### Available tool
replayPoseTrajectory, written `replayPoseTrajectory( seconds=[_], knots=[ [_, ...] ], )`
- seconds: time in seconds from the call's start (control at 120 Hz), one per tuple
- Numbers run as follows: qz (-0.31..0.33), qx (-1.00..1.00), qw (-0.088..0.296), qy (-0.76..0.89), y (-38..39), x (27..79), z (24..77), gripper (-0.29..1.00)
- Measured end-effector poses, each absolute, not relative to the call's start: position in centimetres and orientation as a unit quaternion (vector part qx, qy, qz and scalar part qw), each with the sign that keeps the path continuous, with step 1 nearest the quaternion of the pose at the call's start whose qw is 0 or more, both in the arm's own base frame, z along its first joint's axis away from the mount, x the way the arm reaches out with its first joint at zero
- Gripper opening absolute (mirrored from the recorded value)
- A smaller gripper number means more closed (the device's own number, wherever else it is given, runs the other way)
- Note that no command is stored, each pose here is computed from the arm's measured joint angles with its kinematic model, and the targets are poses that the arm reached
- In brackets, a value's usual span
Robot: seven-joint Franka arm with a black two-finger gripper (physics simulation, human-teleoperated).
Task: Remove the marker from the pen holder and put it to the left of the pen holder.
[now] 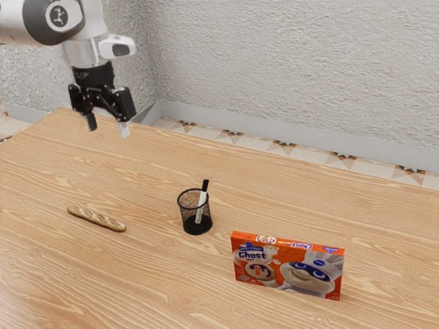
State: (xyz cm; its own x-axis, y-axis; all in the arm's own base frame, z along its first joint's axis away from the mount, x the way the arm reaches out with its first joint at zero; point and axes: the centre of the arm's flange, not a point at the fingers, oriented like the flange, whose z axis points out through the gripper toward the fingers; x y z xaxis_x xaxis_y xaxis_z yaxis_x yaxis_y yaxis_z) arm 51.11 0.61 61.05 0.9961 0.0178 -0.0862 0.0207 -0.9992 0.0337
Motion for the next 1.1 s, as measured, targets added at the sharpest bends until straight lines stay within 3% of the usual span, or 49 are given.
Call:
replayPoseTrajectory(
  seconds=[0.167,0.425,0.808,1.1],
  knots=[
    [-0.024,1.0,0.007,0.0,-0.5,51.9,60.6,0.7],
    [-0.074,0.997,-0.005,-0.038,-5.6,56.6,46.9,0.7],
    [0.011,0.997,0.002,-0.075,-11.9,62.4,39.1,0.7],
    [0.077,0.994,-0.005,-0.078,-9.2,65.2,35.2,0.52]
  ],
)
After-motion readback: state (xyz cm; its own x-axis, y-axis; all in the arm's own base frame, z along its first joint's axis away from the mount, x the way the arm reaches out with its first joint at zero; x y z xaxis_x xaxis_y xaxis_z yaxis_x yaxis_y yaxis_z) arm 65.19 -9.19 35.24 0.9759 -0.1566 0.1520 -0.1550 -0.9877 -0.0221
